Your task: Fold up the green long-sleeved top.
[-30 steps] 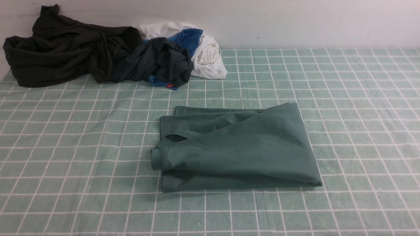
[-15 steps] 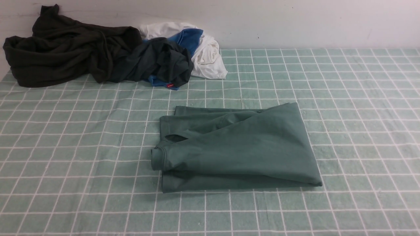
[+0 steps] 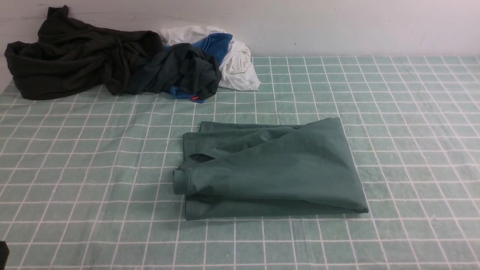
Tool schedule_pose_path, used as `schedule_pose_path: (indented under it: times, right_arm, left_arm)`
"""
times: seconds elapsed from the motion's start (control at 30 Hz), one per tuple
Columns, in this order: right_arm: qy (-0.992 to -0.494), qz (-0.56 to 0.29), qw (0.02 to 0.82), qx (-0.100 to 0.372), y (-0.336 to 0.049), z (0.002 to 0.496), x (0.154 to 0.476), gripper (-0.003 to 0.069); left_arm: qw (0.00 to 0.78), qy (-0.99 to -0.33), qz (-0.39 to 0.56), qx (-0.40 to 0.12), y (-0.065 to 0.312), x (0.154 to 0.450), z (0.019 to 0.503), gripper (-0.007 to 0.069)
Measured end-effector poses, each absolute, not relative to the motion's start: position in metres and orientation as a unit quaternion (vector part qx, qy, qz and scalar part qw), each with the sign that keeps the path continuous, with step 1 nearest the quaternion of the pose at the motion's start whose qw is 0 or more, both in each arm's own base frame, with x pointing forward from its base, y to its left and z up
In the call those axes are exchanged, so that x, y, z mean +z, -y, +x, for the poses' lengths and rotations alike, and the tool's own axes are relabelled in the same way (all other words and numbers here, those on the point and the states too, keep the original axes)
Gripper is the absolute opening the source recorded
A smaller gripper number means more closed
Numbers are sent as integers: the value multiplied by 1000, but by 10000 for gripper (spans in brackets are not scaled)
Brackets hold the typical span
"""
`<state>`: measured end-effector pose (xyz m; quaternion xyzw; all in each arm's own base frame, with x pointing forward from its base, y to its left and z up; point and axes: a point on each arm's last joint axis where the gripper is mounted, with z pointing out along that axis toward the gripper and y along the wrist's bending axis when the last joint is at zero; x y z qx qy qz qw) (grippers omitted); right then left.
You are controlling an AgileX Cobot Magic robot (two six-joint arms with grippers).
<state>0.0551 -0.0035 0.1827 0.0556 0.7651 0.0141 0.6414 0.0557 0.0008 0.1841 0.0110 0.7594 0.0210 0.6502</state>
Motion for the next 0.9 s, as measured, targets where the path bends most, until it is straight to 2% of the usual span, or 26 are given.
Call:
schedule_pose_path:
  times: [0.17,0.9]
  right_arm:
    - [-765,56,641,15,4,55,183,-14]
    - [-766,57,640,15,4,55,183,-14]
  left_arm:
    - [613,-789,16,25,-1,176,54,-3]
    - [609,-792,16,23,-1,176,54,-3]
